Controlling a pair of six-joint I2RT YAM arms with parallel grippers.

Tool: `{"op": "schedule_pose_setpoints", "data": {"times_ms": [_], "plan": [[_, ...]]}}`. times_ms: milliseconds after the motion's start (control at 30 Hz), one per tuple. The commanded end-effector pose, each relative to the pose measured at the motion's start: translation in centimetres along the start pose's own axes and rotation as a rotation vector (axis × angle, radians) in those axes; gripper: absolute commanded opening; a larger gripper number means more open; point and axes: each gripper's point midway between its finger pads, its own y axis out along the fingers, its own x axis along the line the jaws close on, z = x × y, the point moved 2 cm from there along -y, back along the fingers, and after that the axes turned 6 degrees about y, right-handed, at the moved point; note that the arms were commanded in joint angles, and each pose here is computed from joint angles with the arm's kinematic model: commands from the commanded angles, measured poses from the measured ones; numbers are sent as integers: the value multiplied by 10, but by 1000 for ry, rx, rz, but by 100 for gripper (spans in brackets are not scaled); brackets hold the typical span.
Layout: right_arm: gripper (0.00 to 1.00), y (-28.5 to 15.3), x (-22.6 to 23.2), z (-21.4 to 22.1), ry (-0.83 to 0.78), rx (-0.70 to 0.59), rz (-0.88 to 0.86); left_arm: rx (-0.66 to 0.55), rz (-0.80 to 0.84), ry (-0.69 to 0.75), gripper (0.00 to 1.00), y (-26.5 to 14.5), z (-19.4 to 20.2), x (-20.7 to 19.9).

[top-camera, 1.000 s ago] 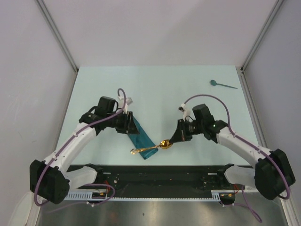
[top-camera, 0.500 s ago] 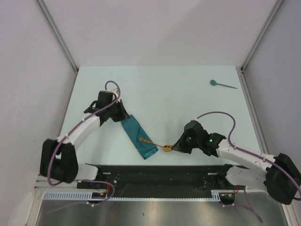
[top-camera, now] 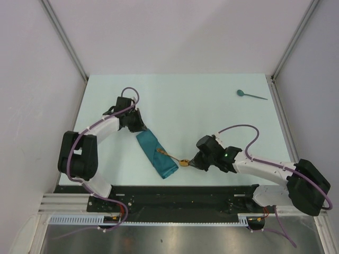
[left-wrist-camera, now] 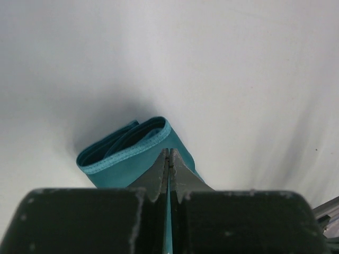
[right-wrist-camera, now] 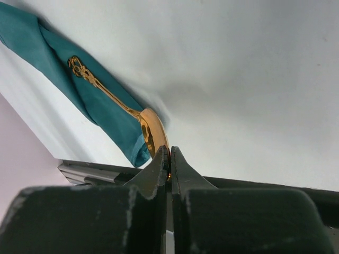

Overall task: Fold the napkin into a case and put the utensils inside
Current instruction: Insert the spoon into the folded napkin.

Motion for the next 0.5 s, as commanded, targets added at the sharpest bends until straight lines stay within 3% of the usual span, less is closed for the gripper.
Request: {"op": "schedule_pose_setpoints", "data": {"times_ms": [0,467], "plan": [[0,2,35,-2,29,-53,-85,-23,-26,-23,0,6,-15,4],[0,12,56,8,85,-101,-168,14,-61,-55,0,21,-3,16]]}}
